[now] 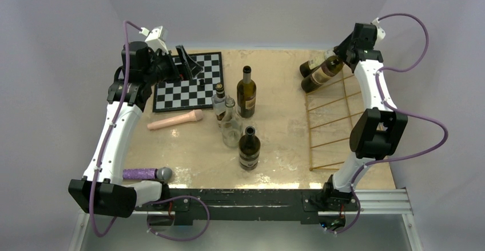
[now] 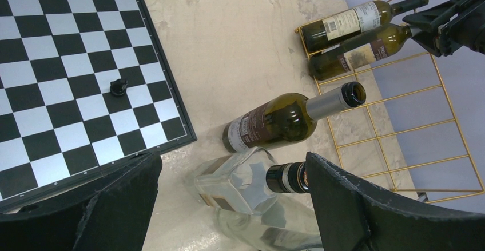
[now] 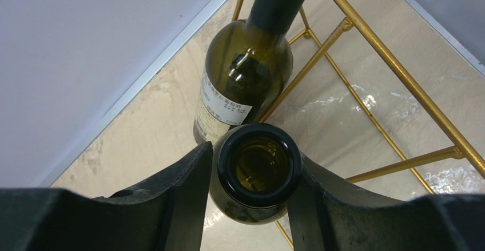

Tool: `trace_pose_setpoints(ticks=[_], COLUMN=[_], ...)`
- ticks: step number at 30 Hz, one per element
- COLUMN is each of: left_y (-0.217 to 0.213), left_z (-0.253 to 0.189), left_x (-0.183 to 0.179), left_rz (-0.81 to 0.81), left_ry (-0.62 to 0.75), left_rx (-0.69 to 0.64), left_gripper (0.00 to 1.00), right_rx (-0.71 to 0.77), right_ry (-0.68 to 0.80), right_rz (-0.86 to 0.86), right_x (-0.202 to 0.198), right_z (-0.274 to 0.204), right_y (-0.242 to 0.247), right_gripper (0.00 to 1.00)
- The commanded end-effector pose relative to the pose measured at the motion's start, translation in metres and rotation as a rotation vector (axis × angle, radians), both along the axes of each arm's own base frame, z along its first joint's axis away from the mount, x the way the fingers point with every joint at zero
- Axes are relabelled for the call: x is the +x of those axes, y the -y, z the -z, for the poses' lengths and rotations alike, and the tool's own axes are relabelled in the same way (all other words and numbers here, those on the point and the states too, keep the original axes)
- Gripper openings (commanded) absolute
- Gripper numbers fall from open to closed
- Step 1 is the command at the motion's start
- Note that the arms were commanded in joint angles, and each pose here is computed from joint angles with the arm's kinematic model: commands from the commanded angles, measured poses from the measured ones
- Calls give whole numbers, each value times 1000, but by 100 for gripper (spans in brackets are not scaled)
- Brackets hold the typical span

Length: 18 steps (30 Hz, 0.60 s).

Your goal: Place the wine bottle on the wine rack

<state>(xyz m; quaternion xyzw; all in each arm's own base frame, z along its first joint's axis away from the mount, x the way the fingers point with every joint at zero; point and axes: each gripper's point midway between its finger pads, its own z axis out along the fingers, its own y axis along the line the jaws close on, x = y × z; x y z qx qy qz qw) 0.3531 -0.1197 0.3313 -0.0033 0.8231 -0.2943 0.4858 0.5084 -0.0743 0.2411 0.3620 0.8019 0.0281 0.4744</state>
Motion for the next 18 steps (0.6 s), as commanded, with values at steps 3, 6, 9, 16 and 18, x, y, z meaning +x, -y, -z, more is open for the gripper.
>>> trace_pose_setpoints(ticks=[3, 6, 9, 16, 18], left_y=[-4, -4, -5, -4, -4], left_z=[-10, -9, -9, -7, -8], left_x=[3, 3, 3, 3, 3], left_rz=[-13, -15, -17, -18, -18], left_ry=[37, 35, 33, 29, 32], left_rx=[6, 7, 8, 7, 7], left_gripper=[99, 99, 99, 99, 99], right_rx=[81, 89, 92, 87, 83], right_ry=[-53, -90, -113, -155, -161], right_rz=[88, 127, 176, 212, 226], right_x=[-6, -12, -22, -29, -32], right_z=[27, 36, 42, 47, 46], right_y=[5, 8, 13, 17, 18], right_gripper=[54, 64, 70, 76, 77])
